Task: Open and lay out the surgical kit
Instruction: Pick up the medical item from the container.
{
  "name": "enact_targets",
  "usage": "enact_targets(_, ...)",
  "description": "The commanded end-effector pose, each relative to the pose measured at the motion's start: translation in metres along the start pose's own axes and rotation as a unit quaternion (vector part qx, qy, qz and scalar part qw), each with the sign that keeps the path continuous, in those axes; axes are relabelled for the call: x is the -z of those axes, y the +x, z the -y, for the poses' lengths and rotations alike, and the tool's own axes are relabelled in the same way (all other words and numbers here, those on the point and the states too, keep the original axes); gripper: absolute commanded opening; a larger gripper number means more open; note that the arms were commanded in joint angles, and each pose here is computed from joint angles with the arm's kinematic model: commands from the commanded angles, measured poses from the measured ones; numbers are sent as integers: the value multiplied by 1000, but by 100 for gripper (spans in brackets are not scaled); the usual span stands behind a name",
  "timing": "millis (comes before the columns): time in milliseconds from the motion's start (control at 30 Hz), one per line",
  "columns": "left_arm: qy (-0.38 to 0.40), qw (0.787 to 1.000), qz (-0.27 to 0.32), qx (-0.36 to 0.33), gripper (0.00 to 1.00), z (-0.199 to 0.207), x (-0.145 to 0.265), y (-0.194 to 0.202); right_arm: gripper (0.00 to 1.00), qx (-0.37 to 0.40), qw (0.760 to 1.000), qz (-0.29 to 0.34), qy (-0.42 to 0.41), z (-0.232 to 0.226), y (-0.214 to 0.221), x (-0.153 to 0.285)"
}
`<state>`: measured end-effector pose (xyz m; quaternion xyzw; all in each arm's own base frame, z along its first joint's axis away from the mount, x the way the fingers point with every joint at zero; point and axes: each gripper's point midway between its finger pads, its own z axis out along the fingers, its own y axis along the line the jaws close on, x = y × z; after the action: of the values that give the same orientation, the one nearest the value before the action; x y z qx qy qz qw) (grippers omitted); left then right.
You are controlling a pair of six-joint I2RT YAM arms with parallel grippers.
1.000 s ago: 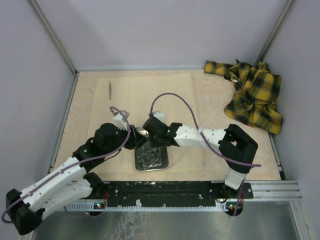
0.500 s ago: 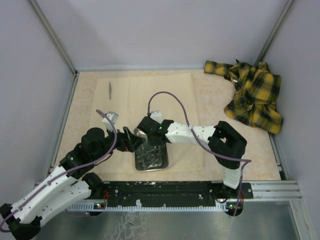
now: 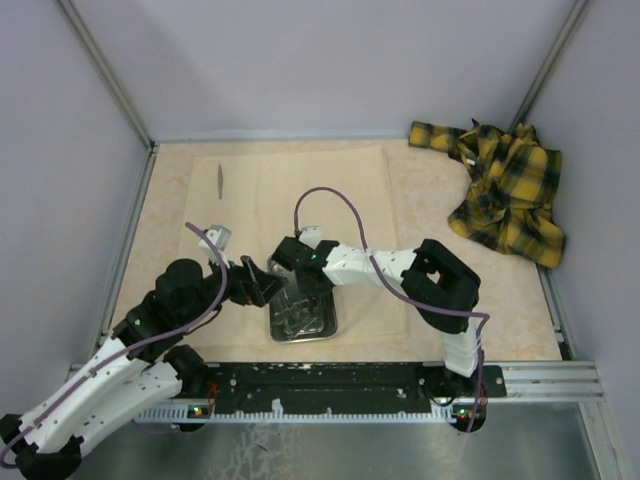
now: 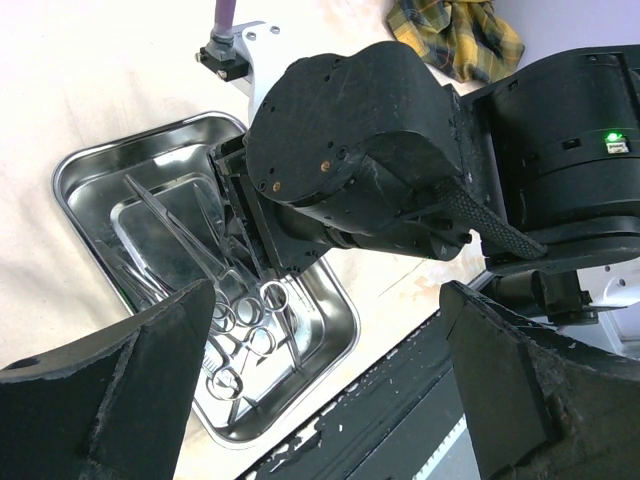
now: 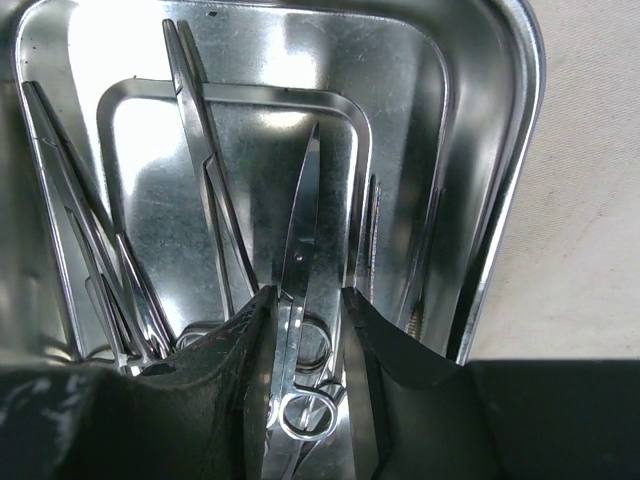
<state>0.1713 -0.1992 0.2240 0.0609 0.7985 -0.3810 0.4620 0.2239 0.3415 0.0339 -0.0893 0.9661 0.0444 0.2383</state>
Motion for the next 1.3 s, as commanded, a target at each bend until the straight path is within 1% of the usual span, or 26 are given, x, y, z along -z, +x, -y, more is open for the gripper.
enact_targets(0, 5, 1000, 11, -8, 100, 4, 5, -8, 32, -19, 999, 27, -5, -12, -20, 2)
enact_targets(400, 4, 1000, 18, -9, 100, 3, 6, -9, 27, -17, 1000, 18, 0, -10, -15, -7)
enact_targets(700, 6, 1000, 19, -9, 100, 4, 6, -10, 20, -13, 1000, 11, 4, -8, -10, -10)
enact_targets(800, 7, 1000, 20, -8, 100, 5, 6, -10, 15, -13, 1000, 9, 3, -7, -8, -11)
enact_targets(1000, 6, 1000, 20, -7, 100, 4, 7, -9, 0, -14, 1000, 7, 0, -8, -7, -11)
enact_targets(1267, 5, 1000, 20, -6, 100, 4, 7, -9, 0, -18, 1000, 16, -4, -7, -11, -6)
